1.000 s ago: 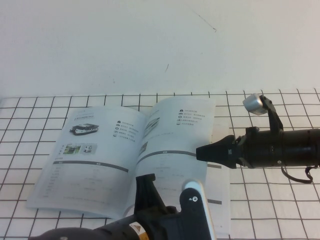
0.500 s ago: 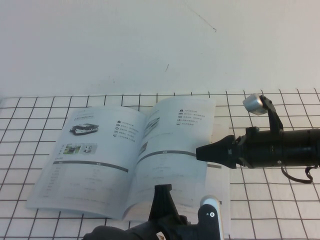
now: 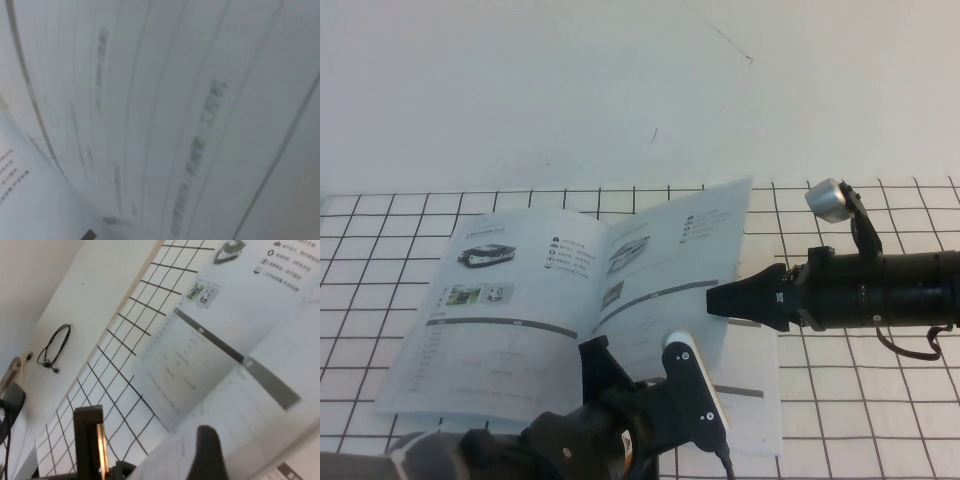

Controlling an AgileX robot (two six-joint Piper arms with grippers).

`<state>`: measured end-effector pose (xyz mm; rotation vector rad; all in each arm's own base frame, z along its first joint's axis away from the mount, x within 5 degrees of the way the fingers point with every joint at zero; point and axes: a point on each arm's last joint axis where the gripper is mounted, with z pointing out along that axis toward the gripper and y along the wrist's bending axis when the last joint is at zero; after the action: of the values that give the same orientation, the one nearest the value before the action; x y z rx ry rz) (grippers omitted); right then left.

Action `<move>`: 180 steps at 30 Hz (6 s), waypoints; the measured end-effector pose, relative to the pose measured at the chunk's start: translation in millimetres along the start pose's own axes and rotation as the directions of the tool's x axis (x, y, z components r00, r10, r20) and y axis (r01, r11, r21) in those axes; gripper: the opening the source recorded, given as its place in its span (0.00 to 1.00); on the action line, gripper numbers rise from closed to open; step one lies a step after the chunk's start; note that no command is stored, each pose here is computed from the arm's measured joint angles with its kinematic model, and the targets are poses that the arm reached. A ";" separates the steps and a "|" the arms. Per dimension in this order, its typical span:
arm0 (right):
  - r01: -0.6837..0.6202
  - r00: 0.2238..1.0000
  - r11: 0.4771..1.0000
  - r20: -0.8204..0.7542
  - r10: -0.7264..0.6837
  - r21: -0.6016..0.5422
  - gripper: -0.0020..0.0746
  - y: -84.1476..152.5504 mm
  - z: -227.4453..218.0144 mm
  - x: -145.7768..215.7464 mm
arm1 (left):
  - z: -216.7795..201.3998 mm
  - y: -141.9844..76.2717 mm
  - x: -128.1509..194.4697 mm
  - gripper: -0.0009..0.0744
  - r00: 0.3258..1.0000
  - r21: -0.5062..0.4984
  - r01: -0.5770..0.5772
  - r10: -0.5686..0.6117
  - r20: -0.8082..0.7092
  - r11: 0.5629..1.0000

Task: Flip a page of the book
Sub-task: Open the closed book

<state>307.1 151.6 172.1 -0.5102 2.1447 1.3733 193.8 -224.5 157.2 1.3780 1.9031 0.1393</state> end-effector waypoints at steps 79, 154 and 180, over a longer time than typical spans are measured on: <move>0.113 0.947 0.930 -0.320 0.005 0.349 0.03 -45.9 27.7 42.6 | -15.8 123.2 36.9 0.01 0.819 -0.482 0.500 -0.574 -0.007 0.719; 0.043 0.982 0.953 -0.189 0.015 0.300 0.03 -64.7 55.0 16.5 | -53.5 10.4 -71.4 0.01 0.998 0.440 -0.009 -0.017 0.055 0.898; 0.050 0.980 0.952 -0.196 0.010 0.301 0.03 -65.4 55.1 17.4 | 13.4 22.5 -69.3 0.01 0.986 0.238 -0.050 0.010 0.169 0.970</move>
<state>344.0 174.5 96.4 -0.5607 2.4469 0.9865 227.9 -278.6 194.6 1.5280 1.8035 -0.1946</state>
